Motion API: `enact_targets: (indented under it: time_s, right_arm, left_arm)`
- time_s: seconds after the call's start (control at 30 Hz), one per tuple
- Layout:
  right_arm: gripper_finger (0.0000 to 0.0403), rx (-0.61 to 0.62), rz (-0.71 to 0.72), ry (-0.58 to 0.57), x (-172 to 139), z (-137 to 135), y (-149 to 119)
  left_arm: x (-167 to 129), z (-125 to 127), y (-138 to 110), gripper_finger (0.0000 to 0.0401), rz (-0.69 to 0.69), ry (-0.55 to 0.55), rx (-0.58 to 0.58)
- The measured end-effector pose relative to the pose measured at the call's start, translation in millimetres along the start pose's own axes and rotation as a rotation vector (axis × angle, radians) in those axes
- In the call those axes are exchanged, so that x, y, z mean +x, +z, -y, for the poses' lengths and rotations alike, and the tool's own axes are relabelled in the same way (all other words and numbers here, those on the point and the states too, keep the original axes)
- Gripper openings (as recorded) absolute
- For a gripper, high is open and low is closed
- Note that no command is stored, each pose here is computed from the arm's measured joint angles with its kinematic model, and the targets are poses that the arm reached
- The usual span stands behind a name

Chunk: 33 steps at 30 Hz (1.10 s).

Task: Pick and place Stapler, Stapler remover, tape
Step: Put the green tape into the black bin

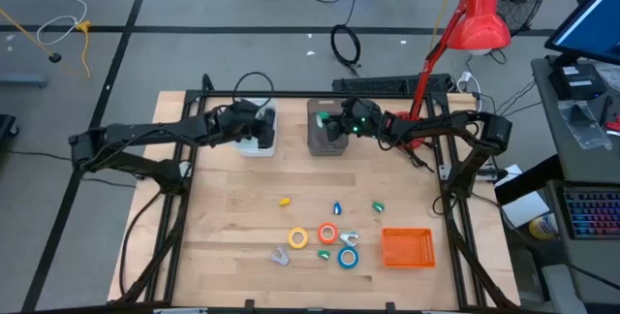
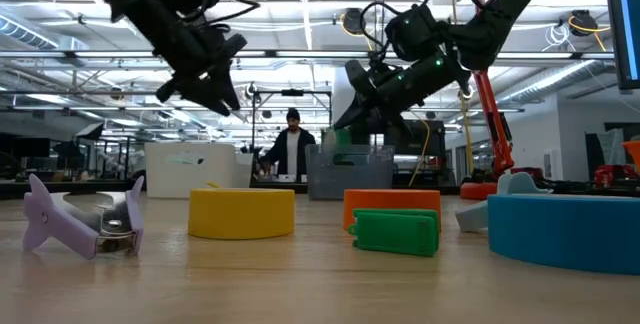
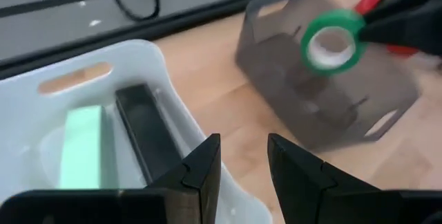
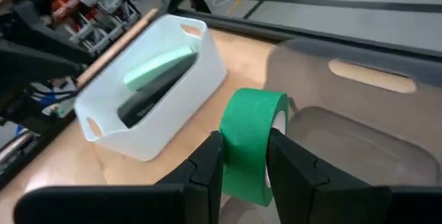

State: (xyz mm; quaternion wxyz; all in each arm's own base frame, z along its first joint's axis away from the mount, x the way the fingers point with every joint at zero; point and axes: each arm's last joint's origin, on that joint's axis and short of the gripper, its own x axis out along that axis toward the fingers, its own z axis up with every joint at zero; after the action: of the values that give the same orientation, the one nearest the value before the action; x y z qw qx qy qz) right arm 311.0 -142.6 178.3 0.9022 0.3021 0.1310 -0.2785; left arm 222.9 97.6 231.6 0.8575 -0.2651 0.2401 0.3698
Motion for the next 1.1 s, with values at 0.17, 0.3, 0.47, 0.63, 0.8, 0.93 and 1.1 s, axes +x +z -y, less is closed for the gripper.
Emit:
enact_targets:
  time_s: [0.17, 0.3, 0.47, 0.63, 0.8, 0.93, 1.1]
  right_arm:
    - [0.0082, 0.0, -0.02, -0.019, 0, 3, -1]
    - [0.0082, -0.002, -0.051, -0.041, 3, 7, -7]
    - [0.0082, -0.004, -0.067, -0.053, 10, 11, -14]
    - [0.0082, -0.026, -0.093, -0.063, 15, 9, -11]
    - [0.0082, -0.087, -0.087, -0.055, 18, 0, 1]
    - [0.0091, -0.109, -0.08, -0.05, 19, -4, 8]
    - [0.011, -0.163, -0.142, -0.084, 19, -2, 5]
  left_arm:
    - [1, -14, -4, 0.0122, 0.033, -0.048, -0.039]
    - [0, -22, -5, 0.0122, 0.044, -0.058, -0.058]
    - [0, -26, -5, 0.0122, 0.042, -0.054, -0.055]
    - [0, -27, -4, 0.0122, 0.039, -0.06, -0.056]
    - [0, -27, -4, 0.0122, 0.039, -0.06, -0.047]
    - [0, -27, -4, 0.0122, 0.039, -0.06, -0.046]
    - [0, -27, -4, 0.0122, 0.039, -0.06, -0.046]
